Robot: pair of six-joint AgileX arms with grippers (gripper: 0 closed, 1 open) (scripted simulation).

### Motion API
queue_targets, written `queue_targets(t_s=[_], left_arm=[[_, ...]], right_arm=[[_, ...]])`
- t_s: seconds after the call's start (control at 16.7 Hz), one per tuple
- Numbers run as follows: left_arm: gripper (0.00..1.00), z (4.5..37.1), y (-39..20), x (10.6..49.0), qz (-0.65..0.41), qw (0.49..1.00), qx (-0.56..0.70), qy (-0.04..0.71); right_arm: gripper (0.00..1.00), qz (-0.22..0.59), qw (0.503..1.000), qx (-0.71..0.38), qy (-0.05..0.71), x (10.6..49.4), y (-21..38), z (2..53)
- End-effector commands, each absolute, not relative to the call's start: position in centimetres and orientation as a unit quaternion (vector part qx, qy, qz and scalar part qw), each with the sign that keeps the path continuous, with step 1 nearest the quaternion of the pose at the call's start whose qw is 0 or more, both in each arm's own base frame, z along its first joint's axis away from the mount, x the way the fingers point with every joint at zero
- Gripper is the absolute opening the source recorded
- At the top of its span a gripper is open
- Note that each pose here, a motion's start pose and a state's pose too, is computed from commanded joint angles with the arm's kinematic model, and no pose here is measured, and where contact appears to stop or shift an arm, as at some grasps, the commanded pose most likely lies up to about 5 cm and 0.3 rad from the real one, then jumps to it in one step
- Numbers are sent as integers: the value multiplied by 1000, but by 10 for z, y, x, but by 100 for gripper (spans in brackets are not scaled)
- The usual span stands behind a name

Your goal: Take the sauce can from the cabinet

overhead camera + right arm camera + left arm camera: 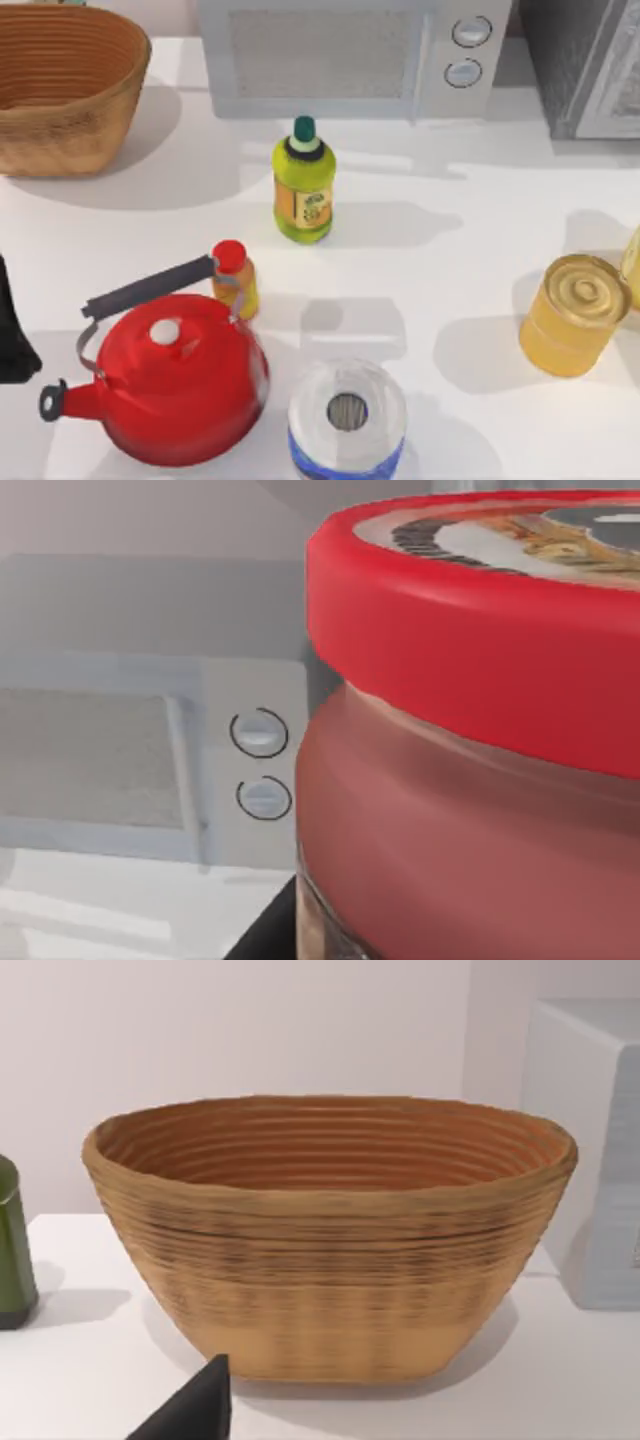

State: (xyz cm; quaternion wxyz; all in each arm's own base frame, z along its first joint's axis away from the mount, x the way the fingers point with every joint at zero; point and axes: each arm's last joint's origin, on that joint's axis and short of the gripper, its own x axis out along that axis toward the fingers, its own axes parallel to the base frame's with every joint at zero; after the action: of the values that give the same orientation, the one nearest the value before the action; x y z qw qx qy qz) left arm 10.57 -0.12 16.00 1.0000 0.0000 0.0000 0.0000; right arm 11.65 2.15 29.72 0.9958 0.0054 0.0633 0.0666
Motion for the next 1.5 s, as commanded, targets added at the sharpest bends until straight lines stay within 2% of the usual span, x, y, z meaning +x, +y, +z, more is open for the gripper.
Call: queue_targets(t_s=[0.3,0.6,1.02,1.32,1.5], left_arm=[[100,160,-1,106,0,1000,0,0],[100,160,-1,106,0,1000,0,0],[100,160,-1,106,0,1000,0,0],[100,160,-1,106,0,1000,0,0],[100,160,-1,106,0,1000,0,0]], right_arm=[[0,31,999,5,28,106,6,205],[0,1,1000,0,1,106,-1,162],[0,4,1000,1,1,106,-1,161],[0,48,998,-1,-31,117,1,196],[0,93,995,-5,-40,141,1,221]])
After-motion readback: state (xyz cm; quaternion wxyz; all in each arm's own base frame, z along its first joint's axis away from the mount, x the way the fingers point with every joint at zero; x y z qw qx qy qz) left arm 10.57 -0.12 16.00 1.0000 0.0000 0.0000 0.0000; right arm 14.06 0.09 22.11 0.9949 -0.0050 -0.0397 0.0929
